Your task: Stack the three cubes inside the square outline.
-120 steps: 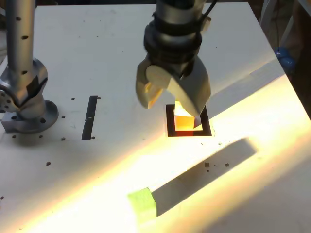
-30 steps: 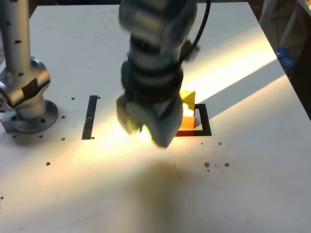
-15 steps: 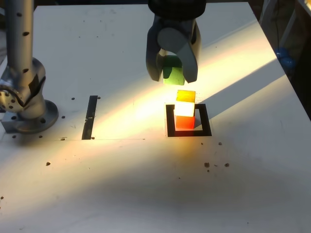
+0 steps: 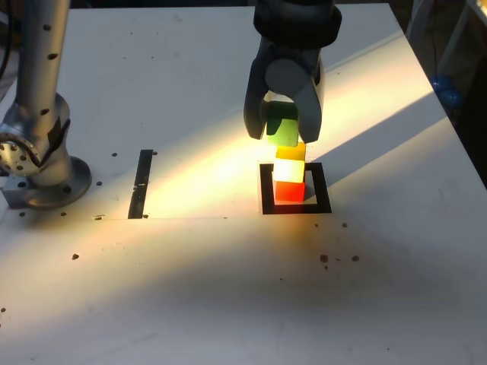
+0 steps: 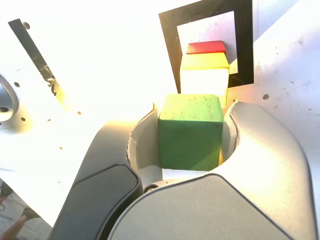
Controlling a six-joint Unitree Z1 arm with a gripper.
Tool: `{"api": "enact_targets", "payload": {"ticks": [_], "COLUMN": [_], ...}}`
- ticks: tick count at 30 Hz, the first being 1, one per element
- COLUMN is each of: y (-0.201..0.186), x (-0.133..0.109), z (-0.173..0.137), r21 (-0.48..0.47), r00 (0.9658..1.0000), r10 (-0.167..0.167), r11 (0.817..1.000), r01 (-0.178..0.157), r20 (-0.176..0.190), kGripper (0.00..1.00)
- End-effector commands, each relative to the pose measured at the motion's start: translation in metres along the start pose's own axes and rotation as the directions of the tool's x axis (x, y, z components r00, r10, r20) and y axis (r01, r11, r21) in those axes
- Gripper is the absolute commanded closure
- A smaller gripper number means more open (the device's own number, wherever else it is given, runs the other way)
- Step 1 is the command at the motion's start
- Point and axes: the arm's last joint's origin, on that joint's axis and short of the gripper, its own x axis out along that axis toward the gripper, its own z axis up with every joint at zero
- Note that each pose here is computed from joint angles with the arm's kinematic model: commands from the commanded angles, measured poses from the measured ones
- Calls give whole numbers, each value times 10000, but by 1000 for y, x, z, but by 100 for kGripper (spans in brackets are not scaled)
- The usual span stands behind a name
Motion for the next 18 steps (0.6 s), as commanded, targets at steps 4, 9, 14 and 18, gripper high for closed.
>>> {"api": "enact_targets", "payload": {"ticks": [4,9,14,18], "y": [3,6,9,10], "x": [7,12,16,20], "z": [9,12,14,13], "r21": [-11,-50,24,32], "r00": [10000,9999,9999,9996], "r10": [-25,-29,-45,-79], "r11": [10000,10000,10000,10000], "r01": [25,29,45,80], "r20": [-53,-102,-133,-273], "kGripper": [65,64,24,1]}}
